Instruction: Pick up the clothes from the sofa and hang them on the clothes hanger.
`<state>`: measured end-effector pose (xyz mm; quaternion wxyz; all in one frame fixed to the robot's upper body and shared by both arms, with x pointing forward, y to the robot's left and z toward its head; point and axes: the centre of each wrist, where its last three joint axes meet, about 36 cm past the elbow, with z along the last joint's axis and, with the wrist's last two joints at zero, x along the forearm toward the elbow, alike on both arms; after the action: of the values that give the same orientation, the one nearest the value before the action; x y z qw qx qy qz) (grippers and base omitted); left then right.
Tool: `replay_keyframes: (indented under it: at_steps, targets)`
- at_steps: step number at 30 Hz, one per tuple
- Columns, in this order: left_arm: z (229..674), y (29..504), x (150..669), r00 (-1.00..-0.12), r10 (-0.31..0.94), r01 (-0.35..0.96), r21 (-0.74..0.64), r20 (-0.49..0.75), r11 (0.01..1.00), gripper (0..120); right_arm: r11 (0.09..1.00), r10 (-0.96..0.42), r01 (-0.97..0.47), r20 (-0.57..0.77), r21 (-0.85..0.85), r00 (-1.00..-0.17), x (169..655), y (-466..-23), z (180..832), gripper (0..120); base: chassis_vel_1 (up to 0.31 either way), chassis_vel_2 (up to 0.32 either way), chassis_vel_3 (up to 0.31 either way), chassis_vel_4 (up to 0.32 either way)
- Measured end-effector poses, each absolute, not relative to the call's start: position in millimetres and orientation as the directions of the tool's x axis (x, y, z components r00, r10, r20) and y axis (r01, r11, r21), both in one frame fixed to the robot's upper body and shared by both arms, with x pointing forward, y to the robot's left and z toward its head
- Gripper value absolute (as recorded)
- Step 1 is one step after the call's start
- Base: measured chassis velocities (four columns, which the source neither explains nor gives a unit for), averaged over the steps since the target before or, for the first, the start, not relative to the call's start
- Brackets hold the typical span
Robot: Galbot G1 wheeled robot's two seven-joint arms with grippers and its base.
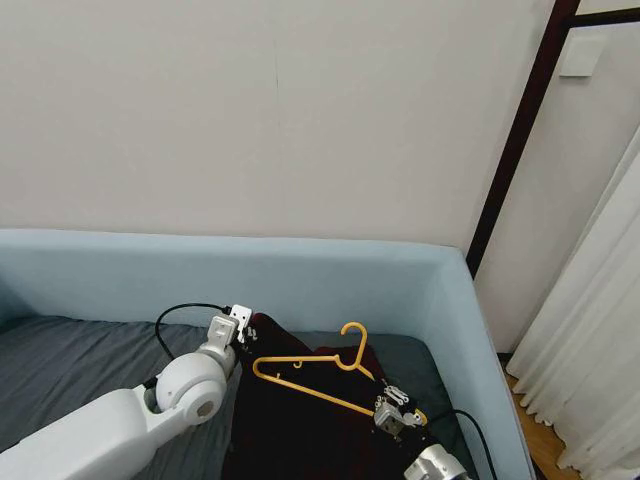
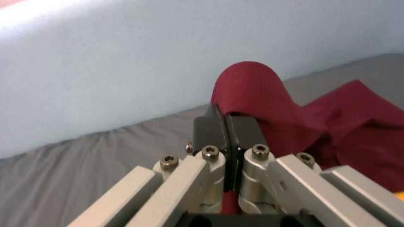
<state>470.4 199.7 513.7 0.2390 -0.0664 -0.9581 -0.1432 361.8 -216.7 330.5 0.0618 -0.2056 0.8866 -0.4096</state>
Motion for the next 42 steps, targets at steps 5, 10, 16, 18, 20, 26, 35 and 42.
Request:
replay_keyframes:
  at_steps: [5,10,16,18,20,26,35,42]
  targets:
    - [521,182,476,-0.869,0.064,0.204,0.237,0.491,0.95,0,0.592,-0.395,-0.291,0.044,-0.751,-0.918,367,-218,334,5,0.0,0.0,0.0,0.0]
    - [524,177,474,-0.863,0.07,0.211,0.233,0.5,0.949,0,0.603,-0.361,-0.277,0.054,-0.748,-0.931,372,-217,330,5,0.0,0.0,0.0,0.0]
    - [523,176,465,-0.856,0.072,0.217,0.23,0.511,0.949,0,0.614,-0.291,-0.265,0.098,-0.743,-0.952,377,-217,323,5,0.0,0.0,0.0,0.0]
    - [522,175,461,-0.854,0.075,0.22,0.227,0.515,0.949,0,0.614,-0.278,-0.259,0.103,-0.746,-0.955,378,-219,323,5,0.0,0.0,0.0,0.0]
    - [520,172,453,-0.849,0.085,0.23,0.22,0.521,0.948,0,0.609,-0.252,-0.245,0.109,-0.754,-0.962,382,-221,323,5,0.0,0.0,0.0,0.0]
    - [520,156,447,-0.846,0.131,0.262,0.187,0.517,0.947,0,0.616,-0.244,-0.252,0.124,-0.746,-0.962,389,-216,324,5,0.0,0.0,0.0,0.0]
    - [535,117,464,-0.854,0.19,0.309,0.179,0.484,0.934,0,0.61,-0.257,-0.245,0.105,-0.753,-0.961,397,-208,319,5,0.0,0.0,0.0,0.0]
    - [530,120,438,-0.837,0.199,0.329,0.178,0.509,0.927,0,0.633,-0.174,-0.179,0.087,-0.753,-0.981,404,-224,325,5,0.0,0.0,0.0,0.0]
